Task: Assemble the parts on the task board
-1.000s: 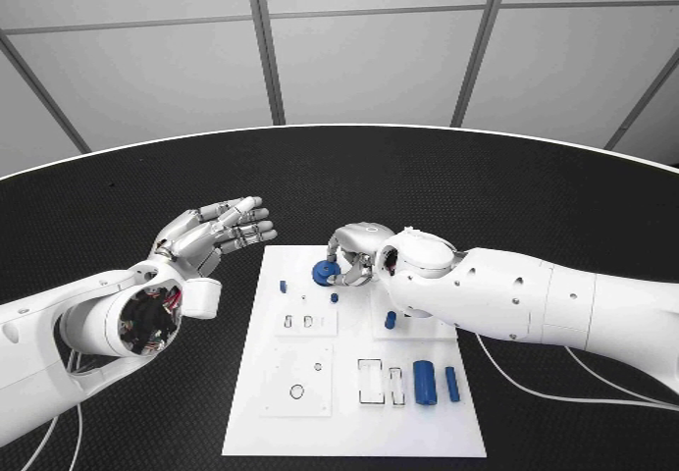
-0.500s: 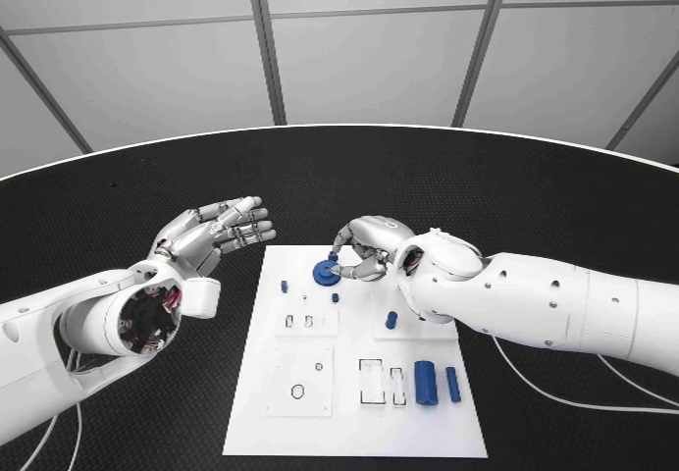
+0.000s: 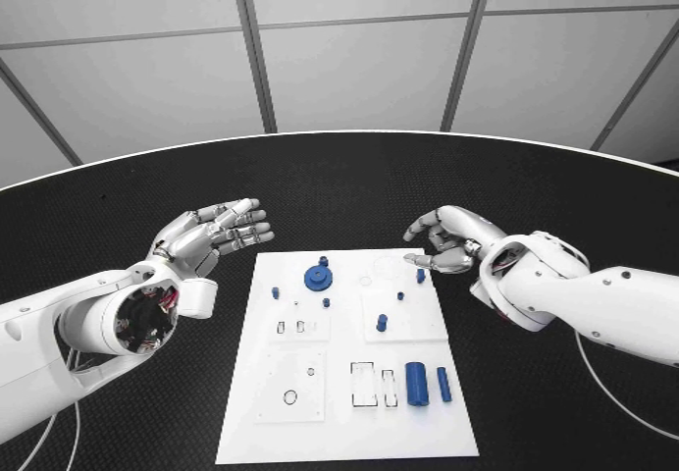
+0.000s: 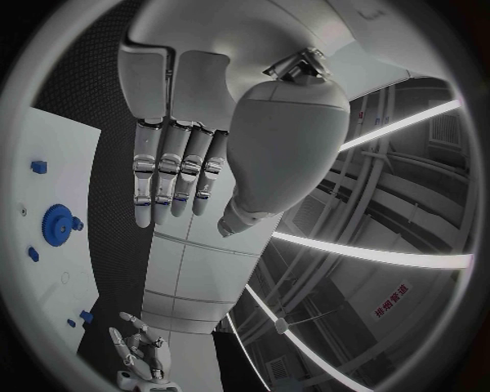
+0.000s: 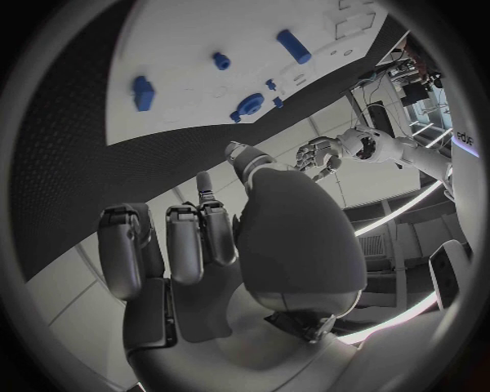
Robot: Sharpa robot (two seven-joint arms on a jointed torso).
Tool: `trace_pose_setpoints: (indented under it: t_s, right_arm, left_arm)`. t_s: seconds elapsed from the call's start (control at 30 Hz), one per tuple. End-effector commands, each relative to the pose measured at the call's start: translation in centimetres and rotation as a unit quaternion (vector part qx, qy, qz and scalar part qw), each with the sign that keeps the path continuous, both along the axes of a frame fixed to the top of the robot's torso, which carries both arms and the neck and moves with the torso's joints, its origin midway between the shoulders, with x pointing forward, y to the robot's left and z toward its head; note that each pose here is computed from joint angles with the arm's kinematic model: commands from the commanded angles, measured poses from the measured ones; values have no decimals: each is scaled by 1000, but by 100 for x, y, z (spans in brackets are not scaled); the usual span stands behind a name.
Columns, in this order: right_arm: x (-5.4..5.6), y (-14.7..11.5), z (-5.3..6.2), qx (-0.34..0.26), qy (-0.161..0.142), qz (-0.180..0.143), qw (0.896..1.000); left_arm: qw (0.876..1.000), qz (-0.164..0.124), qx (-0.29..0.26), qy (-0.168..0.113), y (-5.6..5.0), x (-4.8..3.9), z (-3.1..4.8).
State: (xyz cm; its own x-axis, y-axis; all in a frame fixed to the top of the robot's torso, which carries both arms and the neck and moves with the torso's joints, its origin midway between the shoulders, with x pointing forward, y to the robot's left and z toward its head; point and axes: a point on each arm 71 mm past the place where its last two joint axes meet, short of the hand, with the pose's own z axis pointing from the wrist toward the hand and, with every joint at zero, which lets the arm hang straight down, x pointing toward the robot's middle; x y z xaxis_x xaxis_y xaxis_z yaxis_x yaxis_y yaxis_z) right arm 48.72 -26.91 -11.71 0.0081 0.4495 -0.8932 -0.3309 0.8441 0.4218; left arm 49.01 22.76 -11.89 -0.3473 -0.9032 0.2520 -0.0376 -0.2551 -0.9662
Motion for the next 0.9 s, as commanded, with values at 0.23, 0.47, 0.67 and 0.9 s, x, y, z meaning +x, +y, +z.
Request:
trace_pose_setpoints:
  t_s: [0.23, 0.47, 0.67, 0.9]
  right_arm:
    - [-9, -466, -33, -10, 2, -43, 999]
    - [-45, -491, -256, -15, 29, -45, 998]
    - [-61, -422, -438, -15, 46, -39, 998]
    - [-37, -333, -503, -12, 48, -36, 998]
  left_arm:
    - [1000, -1, 0, 0, -16, 32, -11]
    - [1000, 0, 1, 1, -10, 40, -14]
    - [1000, 2, 1, 1, 3, 44, -15]
    - [1000, 2, 1, 0, 7, 46, -15]
